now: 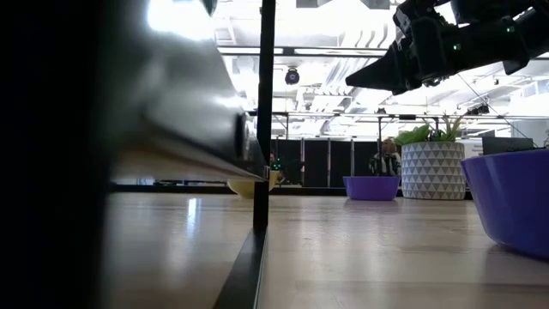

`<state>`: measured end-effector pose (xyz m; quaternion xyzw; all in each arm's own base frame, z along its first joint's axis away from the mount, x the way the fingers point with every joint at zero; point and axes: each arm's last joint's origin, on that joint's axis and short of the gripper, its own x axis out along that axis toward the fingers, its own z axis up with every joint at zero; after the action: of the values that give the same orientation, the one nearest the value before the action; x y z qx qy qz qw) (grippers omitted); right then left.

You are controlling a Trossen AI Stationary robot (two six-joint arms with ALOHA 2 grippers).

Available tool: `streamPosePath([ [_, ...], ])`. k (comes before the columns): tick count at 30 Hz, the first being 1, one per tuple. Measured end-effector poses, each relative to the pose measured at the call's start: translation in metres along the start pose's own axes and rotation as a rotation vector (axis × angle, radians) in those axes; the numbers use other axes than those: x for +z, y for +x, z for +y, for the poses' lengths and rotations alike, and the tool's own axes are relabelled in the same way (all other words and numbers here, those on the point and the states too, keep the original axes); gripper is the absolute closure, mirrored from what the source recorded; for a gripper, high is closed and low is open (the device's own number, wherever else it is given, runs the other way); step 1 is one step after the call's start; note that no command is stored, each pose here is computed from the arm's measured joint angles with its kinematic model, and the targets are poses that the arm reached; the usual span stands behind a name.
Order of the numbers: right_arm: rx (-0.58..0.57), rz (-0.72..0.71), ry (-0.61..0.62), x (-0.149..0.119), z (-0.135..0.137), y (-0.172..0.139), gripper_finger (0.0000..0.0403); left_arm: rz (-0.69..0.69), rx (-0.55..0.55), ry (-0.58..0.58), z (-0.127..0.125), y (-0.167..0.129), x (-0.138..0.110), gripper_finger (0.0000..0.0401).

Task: Pick & Place Mini bowls
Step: Stack the top blue patterned bowl on top of the other blue patterned bowl on the shelf

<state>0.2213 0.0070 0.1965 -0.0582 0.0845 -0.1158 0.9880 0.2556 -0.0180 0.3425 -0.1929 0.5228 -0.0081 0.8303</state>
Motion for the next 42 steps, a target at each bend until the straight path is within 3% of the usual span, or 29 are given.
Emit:
streamPosePath([
  [10, 0.0, 0.0, 0.0, 0.0, 0.0, 0.0, 0.0402, 0.021, -0.088, -0.001, -0.048, 0.03, -0.002, 0.0388],
  [15, 0.004, 0.004, 0.002, -0.001, 0.001, 0.001, 0.0402, 0.04, -0.083, -0.017, -0.06, 0.045, -0.003, 0.0388],
  [18, 0.002, 0.005, 0.0, -0.002, 0.001, 0.002, 0.0402, 0.093, -0.053, -0.032, -0.062, 0.057, -0.007, 0.0388],
  [35, 0.001, 0.007, -0.006, -0.003, 0.001, 0.003, 0.0402, 0.065, -0.056, -0.022, -0.075, 0.064, -0.009, 0.0388],
  [42, 0.001, 0.005, -0.005, -0.003, 0.001, 0.003, 0.0402, 0.102, -0.056, -0.038, -0.079, 0.083, -0.008, 0.0388],
])
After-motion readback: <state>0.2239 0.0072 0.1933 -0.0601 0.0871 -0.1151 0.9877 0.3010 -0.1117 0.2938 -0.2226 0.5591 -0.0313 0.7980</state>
